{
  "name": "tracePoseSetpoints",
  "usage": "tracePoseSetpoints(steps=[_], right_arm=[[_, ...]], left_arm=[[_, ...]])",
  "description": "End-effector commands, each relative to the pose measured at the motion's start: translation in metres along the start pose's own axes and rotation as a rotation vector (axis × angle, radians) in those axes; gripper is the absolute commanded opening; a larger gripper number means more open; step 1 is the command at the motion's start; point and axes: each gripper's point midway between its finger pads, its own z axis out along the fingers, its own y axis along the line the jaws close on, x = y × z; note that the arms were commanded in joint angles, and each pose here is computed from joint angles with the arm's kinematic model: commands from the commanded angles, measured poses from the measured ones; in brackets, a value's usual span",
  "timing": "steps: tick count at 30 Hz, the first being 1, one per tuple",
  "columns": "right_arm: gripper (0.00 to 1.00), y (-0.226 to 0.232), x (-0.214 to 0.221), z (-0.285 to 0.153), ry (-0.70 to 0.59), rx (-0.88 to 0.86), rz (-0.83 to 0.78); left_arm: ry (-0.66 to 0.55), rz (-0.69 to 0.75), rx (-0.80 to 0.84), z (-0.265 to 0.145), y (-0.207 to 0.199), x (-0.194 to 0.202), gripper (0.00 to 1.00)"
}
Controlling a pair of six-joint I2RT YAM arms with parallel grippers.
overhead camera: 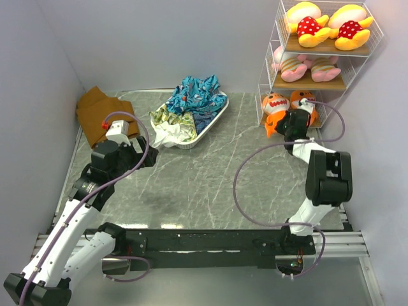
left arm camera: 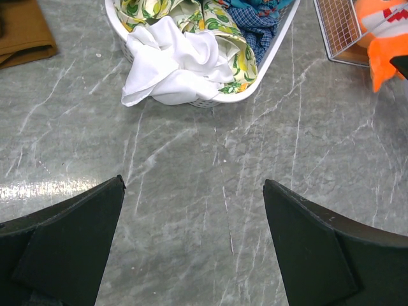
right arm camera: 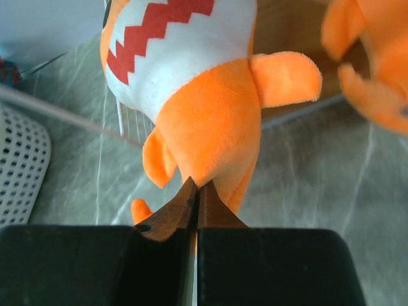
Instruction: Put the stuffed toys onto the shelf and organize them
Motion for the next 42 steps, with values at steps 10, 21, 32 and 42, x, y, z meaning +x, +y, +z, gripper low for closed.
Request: tracePoseSetpoints(steps=[10, 21, 32, 42], right_arm=[[0.00, 0.012, -0.044, 0.072, -0.040, -0.002, -0.043], [0.16, -0.008, -0.031, 0.087, 0.071, 0.126, -0.059], [0.43, -0.007, -0.030, 0.076, 0.064, 0.121, -0.043], [0.62, -0.005, -0.040, 0.043, 0.031, 0.129, 0.014]], left_arm=[[-0.027, 0.014, 0.030, 0.001, -0.006, -0.007, 0.96], [-0.024, 0.016, 0.028, 0.003, -0.006, -0.007, 0.96], [-0.007, 0.017, 0.040, 0.006, -0.008, -0.004, 0.96], [-0.023, 0.019, 0.039, 0.001, -0.008, -0.007, 0.96]])
